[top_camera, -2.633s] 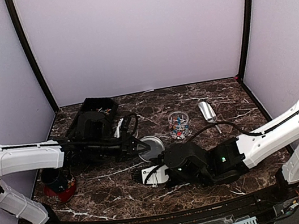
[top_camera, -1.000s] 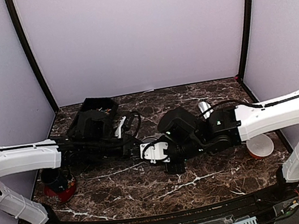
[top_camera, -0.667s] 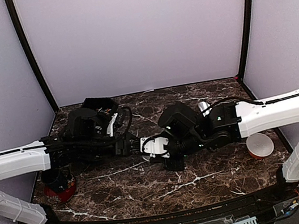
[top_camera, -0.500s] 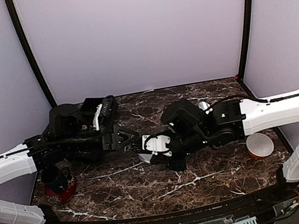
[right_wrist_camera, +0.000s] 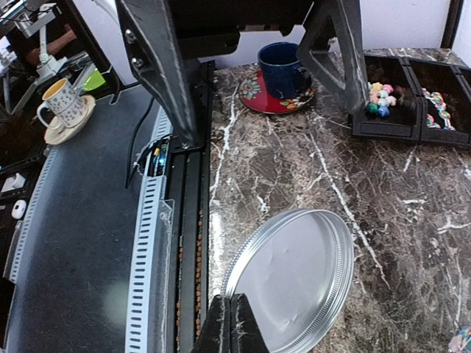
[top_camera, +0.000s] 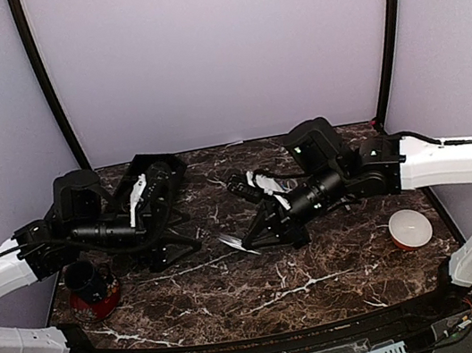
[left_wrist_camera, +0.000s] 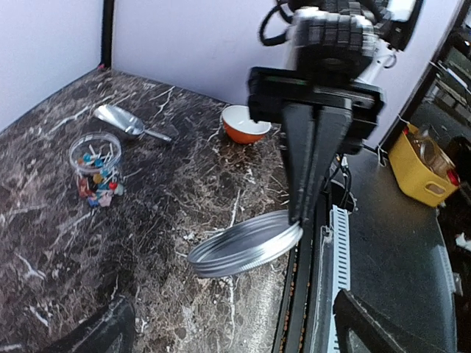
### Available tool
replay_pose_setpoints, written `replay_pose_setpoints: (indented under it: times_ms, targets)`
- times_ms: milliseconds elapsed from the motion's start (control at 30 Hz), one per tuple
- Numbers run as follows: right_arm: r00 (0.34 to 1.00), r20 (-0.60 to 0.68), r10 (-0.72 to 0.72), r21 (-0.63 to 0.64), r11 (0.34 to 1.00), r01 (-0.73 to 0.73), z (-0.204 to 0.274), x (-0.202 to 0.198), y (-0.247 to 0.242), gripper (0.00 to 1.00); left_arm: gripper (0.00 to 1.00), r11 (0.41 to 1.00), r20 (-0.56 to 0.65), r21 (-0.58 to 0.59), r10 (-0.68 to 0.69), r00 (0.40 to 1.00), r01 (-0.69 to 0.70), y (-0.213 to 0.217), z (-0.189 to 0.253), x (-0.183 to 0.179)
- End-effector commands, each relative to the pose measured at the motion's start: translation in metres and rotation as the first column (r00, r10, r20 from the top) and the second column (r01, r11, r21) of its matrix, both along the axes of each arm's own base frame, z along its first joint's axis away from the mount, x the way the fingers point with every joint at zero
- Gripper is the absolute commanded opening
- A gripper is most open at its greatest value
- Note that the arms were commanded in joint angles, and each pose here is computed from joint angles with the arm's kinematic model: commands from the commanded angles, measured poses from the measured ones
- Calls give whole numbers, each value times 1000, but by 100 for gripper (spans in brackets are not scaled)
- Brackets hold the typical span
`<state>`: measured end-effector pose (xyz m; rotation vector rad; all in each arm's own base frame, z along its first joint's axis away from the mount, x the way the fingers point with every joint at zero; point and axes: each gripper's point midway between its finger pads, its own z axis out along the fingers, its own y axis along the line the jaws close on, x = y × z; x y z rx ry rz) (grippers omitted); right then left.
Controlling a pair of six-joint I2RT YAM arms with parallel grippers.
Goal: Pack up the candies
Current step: Pass from the left arm to the right, then pass from the right arm to the left
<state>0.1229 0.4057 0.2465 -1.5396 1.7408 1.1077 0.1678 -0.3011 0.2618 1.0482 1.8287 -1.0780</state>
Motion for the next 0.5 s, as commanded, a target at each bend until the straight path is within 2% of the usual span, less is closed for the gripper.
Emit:
replay_pose_setpoints:
  times_ms: [0,300,467]
  targets:
    - [987,-123,104,88,992,-94,15,-17,-5,0,95,976,216,-1,-211,953,216,5,10,-33]
    - [945,-238,224,90,974,-208,5,-31,-6,0,89,920,218,193,-379,900,340,-12,-25,-33]
    - [919,-294,263,91,965,-247,0,-36,-4,0,86,902,253,198,-426,869,385,-21,-20,-35]
